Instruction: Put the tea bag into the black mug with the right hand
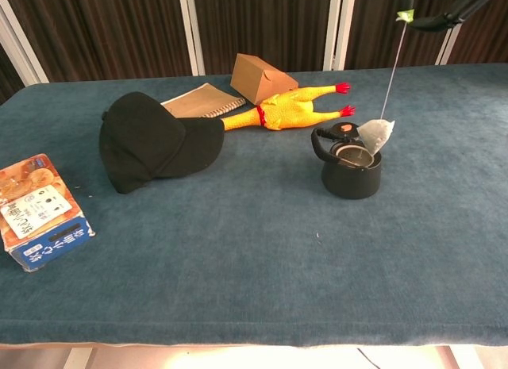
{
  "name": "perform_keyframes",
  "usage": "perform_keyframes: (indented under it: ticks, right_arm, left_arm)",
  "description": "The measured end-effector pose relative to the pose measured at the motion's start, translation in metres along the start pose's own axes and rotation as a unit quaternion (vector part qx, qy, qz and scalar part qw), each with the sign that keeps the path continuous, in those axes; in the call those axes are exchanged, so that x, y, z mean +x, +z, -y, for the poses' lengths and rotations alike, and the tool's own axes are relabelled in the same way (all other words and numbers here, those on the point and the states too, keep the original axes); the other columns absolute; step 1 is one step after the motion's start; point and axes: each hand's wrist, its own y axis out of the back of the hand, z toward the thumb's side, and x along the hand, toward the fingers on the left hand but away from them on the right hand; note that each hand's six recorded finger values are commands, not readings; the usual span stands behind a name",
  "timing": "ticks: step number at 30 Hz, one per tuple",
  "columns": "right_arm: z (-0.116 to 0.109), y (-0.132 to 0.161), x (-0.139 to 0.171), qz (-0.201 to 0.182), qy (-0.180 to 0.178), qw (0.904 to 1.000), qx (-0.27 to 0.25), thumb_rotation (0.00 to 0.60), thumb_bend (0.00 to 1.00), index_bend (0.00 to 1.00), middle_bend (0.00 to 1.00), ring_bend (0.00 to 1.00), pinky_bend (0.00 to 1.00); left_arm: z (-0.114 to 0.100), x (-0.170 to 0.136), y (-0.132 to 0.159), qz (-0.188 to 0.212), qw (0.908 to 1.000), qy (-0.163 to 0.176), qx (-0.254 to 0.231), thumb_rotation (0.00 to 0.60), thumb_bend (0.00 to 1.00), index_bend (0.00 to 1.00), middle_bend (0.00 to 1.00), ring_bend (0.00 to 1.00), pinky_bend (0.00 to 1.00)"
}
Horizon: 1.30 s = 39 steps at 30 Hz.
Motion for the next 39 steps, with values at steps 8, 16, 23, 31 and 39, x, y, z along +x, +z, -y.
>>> perform_keyframes:
  ticks: [8, 16, 23, 31, 39]
  right_arm:
    - [0.016, 0.018, -0.015, -0.007, 0.020, 0.9998, 0.006, 0.600, 0.29, 0.54, 0.00, 0.00, 0.00]
    - [0.031, 0.026, -0.021, -0.011, 0.034, 0.9992, 0.017, 0.600, 0.29, 0.54, 0.00, 0.00, 0.00]
    - [0.045, 0.029, -0.013, -0.023, 0.048, 0.9978, 0.040, 0.600, 0.29, 0.54, 0.00, 0.00, 0.00]
    - [0.070, 0.018, 0.007, -0.027, 0.074, 0.9939, 0.077, 0.600, 0.29, 0.54, 0.00, 0.00, 0.00]
    - [0.092, 0.004, 0.029, -0.034, 0.098, 0.9902, 0.093, 0.600, 0.29, 0.51, 0.00, 0.00, 0.00]
  left_arm:
    - [-0.003, 0.000, -0.002, -0.003, 1.0000, 0.005, -0.003, 0.600, 0.00, 0.00, 0.00, 0.00, 0.07]
    - [-0.005, -0.001, -0.003, -0.003, 1.0000, 0.007, -0.004, 0.600, 0.00, 0.00, 0.00, 0.00, 0.07]
    - [-0.007, -0.003, -0.004, -0.003, 0.9999, 0.011, -0.005, 0.600, 0.00, 0.00, 0.00, 0.00, 0.07]
    - [-0.007, -0.004, -0.003, -0.002, 0.9999, 0.013, -0.005, 0.600, 0.00, 0.00, 0.00, 0.00, 0.07]
    - [-0.006, -0.003, -0.003, -0.003, 0.9999, 0.011, -0.004, 0.600, 0.00, 0.00, 0.00, 0.00, 0.07]
